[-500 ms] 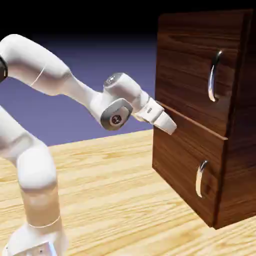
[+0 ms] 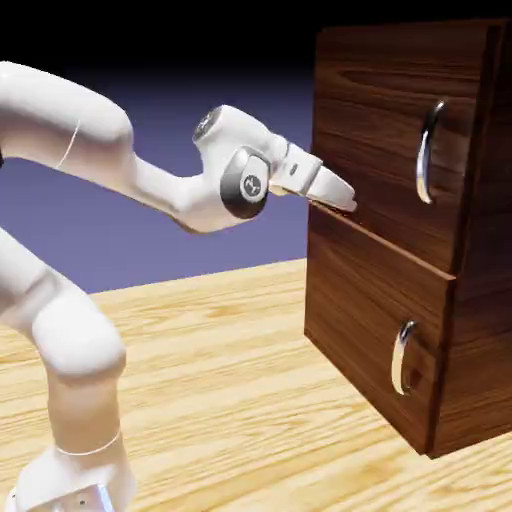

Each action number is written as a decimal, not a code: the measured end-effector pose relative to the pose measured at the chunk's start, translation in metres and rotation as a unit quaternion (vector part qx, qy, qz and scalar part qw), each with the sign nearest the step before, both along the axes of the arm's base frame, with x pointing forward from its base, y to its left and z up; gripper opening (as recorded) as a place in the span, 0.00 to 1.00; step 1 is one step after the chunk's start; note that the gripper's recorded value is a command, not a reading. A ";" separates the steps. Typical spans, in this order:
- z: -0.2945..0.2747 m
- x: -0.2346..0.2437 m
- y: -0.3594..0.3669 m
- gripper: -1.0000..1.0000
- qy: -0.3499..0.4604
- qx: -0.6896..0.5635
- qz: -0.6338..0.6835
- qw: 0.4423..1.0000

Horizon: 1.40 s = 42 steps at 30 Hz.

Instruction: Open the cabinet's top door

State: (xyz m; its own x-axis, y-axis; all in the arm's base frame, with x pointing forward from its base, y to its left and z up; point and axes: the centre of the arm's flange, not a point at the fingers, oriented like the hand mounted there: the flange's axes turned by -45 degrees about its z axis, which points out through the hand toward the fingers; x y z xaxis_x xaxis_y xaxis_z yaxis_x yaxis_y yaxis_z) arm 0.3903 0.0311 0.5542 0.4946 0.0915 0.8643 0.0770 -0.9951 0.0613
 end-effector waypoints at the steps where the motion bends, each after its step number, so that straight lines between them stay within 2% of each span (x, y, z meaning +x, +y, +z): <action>1: 0.004 -0.001 0.000 0.50 -0.007 0.000 0.001 1.000; 21: 0.053 -0.010 -0.032 0.50 -0.144 0.015 0.000 0.989; 42: 0.036 0.016 -0.126 0.50 -0.250 0.043 -0.009 0.967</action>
State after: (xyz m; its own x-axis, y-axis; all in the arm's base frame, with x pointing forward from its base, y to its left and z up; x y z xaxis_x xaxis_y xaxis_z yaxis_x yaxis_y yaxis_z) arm 0.4068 -0.0951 0.5899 0.0128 0.0043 0.9999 0.0422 -0.9991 0.0038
